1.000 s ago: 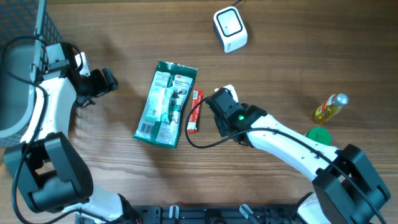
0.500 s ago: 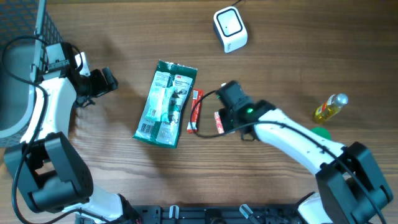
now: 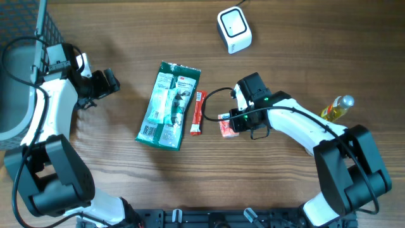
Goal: Scan the item barcode
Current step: 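Lower the right gripper and grasp the red Kleenex tissue pack, then lift the Kleenex pack with the right gripper toward the scanner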
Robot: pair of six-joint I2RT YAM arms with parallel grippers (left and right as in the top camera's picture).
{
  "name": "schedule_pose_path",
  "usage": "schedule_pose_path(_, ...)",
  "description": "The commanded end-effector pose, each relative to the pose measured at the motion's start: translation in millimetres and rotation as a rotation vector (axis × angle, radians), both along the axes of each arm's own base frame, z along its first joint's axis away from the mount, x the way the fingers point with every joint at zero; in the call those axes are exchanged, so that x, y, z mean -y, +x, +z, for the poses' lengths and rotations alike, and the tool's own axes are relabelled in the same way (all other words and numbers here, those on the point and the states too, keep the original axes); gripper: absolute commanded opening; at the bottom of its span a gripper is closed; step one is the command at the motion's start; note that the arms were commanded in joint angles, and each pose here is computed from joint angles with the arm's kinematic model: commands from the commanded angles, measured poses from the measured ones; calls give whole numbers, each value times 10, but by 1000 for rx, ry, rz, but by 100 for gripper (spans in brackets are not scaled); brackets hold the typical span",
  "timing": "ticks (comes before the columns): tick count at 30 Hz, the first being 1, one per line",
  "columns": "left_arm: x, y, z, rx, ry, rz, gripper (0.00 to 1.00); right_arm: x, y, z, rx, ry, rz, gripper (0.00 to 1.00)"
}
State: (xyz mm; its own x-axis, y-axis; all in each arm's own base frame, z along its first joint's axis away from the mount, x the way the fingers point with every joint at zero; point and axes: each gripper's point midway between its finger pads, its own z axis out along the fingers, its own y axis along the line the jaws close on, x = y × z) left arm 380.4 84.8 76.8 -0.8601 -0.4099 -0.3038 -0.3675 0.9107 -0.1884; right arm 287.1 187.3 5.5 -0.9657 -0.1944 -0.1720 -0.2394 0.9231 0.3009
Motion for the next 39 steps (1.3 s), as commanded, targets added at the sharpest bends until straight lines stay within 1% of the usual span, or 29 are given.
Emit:
schedule_pose_path(1,-16,-29,-49,-12,-9,-1,100,11,-74,-96,-33,-6,20,26)
schedule_pose_path(12,-16,-29,-49,-12,-9,-1,100,20,-73,-99,-33,-11,14,27)
schedule_pose_path(17,-16,-29,-49,-12,-9,-1,100,91,-65,-139,-22,-49,5,18)
schedule_pose_path(20,-16,-29,-49,-12,-9,-1,100,115,-117,-201,-27,-52,6,17)
schedule_pose_path(22,-16,-29,-49,-12,-9,-1,100,131,-147,-244,-27,-52,7,18)
schedule_pose_path(25,-16,-29,-49,-12,-9,-1,100,142,-176,-265,-33,-55,10,27)
schedule_pose_path(26,-16,-29,-49,-12,-9,-1,100,145,-183,-265,-37,-56,10,27)
schedule_pose_path(28,-16,-29,-49,-12,-9,-1,100,149,-188,-265,-40,-57,8,4)
schedule_pose_path(31,-16,-29,-49,-12,-9,-1,100,149,-192,-196,-62,-46,-10,4)
schedule_pose_path(33,-16,-29,-49,-12,-9,-1,100,76,-163,-49,-69,30,0,4)
schedule_pose_path(35,-16,-29,-49,-12,-9,-1,100,-57,-118,204,-71,191,16,4)
schedule_pose_path(36,-16,-29,-49,-12,-9,-1,100,-181,-98,469,-73,364,38,4)
schedule_pose_path(38,-16,-29,-49,-12,-9,-1,100,-313,-101,872,-82,616,81,4)
schedule_pose_path(39,-16,-29,-49,-12,-9,-1,100,-371,-113,1154,-94,790,116,4)
